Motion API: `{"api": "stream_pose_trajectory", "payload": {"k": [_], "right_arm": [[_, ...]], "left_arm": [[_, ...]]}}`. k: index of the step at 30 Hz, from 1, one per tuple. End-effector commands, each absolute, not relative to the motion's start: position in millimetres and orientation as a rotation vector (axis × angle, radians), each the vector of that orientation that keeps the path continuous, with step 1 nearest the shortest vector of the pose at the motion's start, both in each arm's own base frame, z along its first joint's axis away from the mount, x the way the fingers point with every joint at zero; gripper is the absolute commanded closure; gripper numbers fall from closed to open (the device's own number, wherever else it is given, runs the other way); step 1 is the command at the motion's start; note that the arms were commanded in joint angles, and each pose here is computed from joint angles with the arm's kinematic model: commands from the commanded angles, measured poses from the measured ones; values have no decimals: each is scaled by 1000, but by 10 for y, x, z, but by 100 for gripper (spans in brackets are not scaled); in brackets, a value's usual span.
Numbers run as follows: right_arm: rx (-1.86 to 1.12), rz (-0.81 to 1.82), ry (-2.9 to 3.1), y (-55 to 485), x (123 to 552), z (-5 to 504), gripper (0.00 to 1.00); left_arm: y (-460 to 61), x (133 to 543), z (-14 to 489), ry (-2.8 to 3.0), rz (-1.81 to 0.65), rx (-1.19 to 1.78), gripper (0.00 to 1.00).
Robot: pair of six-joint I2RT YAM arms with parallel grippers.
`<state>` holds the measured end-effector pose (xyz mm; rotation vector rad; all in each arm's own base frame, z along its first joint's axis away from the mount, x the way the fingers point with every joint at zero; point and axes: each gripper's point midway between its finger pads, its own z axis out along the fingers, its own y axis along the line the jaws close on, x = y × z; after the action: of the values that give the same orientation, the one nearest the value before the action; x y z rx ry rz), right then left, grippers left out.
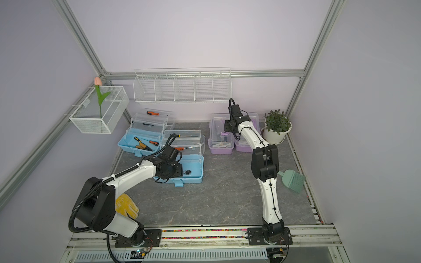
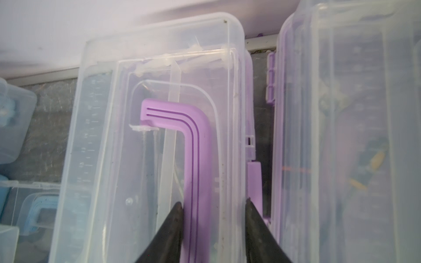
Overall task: Close toolboxes
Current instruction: Move the toolbox to the center of the board, then close the toolbox lid.
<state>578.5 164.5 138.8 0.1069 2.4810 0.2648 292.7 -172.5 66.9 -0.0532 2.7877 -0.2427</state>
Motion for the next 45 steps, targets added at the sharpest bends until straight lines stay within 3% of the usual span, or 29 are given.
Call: {"api": "stream_pose_trajectory", "payload": {"k": [1, 8, 9, 12, 16, 22, 30, 34, 40, 42, 45], "right_arm": [[170, 151, 2546, 1204, 5713, 1211, 88], [178, 176, 2533, 964, 5721, 1417, 82], [158, 193, 2522, 987, 5702, 1514, 75], [91, 261, 2483, 1111, 5584, 1834, 39], [3, 295, 2420, 1339, 5231, 2251, 29], [-45, 418, 2432, 1619, 4307, 2238, 24], [97, 446, 2540, 1325, 3110, 1977, 25], [176, 385, 2610, 1010, 2679, 1798, 26], [250, 474, 2706, 965, 2132, 1382, 32], [249, 499, 2718, 1011, 2002, 1302, 34], [238, 519, 2719, 1087, 1901, 1261, 34]], "left_arm": [[-1836, 2797, 580, 2830, -286, -74, 33], [-2048, 2731, 600, 2824, -343, -38, 33], [-2077, 2724, 607, 2825, -342, -27, 33], [-2122, 2729, 678, 2812, -323, -1, 33], [-2109, 2808, 872, 2776, -224, 39, 29], [-2585, 2689, 895, 2786, -385, 166, 30], [-3336, 2390, 550, 2865, -553, 386, 31], [-3898, 2342, 737, 2798, -825, 422, 33], [-4646, 2449, 1198, 2623, -1188, 402, 33], [-4757, 2522, 1299, 2589, -1213, 403, 32], [-4742, 2642, 1349, 2596, -1065, 434, 31]]}}
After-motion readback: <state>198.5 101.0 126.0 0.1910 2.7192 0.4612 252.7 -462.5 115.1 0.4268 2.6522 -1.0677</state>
